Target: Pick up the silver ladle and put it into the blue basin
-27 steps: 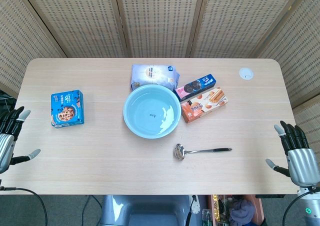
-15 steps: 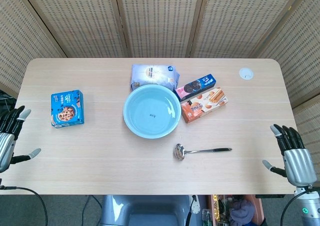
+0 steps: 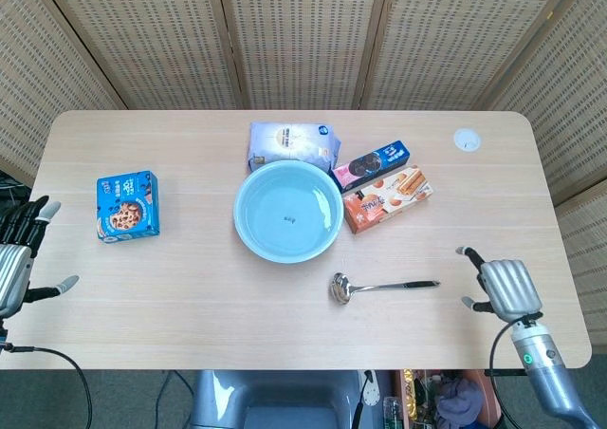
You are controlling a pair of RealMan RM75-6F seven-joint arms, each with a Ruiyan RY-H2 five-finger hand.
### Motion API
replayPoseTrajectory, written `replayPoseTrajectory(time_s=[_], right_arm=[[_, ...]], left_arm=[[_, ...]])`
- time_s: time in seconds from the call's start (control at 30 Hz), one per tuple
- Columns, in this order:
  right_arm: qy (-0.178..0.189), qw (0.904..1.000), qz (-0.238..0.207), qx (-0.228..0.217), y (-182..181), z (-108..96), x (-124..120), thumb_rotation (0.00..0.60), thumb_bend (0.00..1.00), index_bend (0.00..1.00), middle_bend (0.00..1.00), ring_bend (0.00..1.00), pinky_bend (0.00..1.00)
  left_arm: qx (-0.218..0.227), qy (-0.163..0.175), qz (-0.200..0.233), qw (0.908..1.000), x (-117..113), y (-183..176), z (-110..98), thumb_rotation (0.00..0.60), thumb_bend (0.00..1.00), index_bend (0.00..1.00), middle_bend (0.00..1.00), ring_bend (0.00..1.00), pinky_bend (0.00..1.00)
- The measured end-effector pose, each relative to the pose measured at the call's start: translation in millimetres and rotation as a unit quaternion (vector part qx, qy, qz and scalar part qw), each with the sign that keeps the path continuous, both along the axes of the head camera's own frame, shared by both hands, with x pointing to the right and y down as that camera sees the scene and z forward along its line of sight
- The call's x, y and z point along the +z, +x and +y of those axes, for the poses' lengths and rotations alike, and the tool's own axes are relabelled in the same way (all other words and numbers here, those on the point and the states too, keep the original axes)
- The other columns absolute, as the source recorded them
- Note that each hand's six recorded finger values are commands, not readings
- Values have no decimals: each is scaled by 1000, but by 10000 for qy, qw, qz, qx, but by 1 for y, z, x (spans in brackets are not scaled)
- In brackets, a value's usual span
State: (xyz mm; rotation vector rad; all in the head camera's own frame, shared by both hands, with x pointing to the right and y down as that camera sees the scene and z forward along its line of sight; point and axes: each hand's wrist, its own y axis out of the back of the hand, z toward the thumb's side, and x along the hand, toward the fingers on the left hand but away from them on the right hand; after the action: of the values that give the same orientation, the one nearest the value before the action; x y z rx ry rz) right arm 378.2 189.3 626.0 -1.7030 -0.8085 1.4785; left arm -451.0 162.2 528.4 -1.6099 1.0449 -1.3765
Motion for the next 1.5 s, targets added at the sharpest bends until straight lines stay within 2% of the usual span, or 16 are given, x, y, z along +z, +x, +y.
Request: replayPoseTrajectory(time_s=[0.1,0.23,0.43,0.8,1.5], right_arm=[[-295,9993,218,-116,-16,-2,21,600,117,401,989,977,1000],[-596,9978,246,-162,-41,-2,46,600,198,429,989,977,1000],[-795,9966,172,-150,-69,-3,69,600,287,441,989,977,1000],[-1061,9931,487,-66,-84,-5,107,600,300,444,989,977,1000],[-1015,9925,655,-163,-81,7,129,600,301,449,989,977,1000]], left_arm=[[-37,-22,-37,10000,3,-1,-3,600,0,0,0,0,0],[-66,-11,-120,9999,5,-1,-6,600,0,0,0,0,0],[-146,-52,-190,9997,10,-3,-10,600,0,0,0,0,0],[-206,-109,-249,9994,15,-4,-14,600,0,0,0,0,0],[-202,-194,-254,9993,19,-4,-15,600,0,0,0,0,0]])
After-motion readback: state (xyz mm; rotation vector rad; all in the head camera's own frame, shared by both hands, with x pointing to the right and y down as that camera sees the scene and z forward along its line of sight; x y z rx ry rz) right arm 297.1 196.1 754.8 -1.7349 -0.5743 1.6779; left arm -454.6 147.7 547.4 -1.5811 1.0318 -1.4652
